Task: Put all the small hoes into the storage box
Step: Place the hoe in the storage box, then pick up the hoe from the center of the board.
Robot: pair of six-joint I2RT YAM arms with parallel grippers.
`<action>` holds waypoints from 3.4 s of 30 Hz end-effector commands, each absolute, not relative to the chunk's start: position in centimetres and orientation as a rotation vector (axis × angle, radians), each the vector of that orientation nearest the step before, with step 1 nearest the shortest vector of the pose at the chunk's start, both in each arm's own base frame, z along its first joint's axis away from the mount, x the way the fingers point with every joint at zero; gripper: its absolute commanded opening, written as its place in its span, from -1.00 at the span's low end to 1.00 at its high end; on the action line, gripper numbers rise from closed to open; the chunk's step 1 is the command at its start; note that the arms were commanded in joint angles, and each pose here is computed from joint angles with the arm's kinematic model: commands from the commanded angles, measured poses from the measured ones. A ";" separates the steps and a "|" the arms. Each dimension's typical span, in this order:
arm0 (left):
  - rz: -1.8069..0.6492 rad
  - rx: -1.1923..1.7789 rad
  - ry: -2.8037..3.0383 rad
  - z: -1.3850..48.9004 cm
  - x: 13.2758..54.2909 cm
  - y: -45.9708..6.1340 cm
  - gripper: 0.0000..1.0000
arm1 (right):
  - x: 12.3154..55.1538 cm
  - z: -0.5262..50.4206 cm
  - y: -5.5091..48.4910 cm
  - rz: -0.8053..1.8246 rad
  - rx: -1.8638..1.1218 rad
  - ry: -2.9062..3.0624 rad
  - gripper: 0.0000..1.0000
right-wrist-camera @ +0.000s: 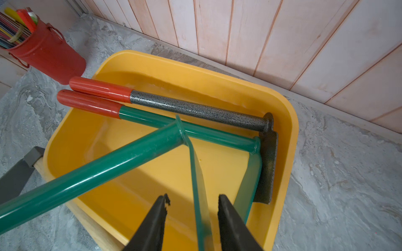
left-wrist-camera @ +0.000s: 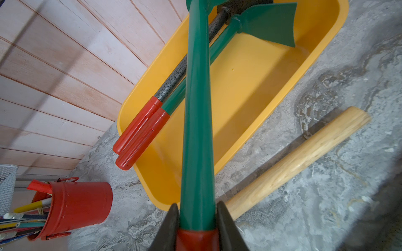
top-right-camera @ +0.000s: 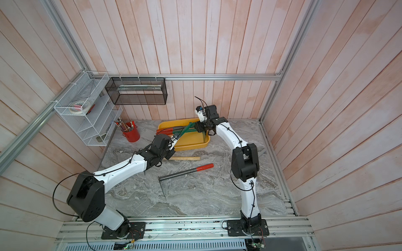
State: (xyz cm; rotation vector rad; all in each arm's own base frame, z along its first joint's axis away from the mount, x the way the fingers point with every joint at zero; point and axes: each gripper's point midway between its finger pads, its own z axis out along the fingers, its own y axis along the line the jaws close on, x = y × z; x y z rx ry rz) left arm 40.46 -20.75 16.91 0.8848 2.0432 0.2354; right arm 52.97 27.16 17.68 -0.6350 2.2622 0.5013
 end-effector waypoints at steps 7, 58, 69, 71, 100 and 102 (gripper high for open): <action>0.186 0.771 1.899 22.1 41.5 -21.6 -1.00 | 53.0 16.5 27.3 0.488 -0.621 2.295 -0.92; -0.379 0.305 1.792 28.1 40.7 -15.2 1.00 | 56.4 7.1 23.7 0.391 -0.078 2.398 -1.00; -0.414 0.282 1.802 27.9 40.7 -15.2 1.00 | 56.6 8.0 23.5 0.396 -0.089 2.361 -0.86; -0.415 0.283 1.804 27.9 40.8 -15.3 1.00 | 56.6 8.4 23.6 0.404 -0.092 2.352 -0.78; -0.614 0.133 1.835 24.4 42.3 -14.2 1.00 | 38.2 16.5 28.9 0.374 -0.805 2.155 -0.37; -0.624 0.119 1.813 24.7 42.3 -14.1 1.00 | 35.4 14.3 29.6 0.364 -0.924 2.201 -0.35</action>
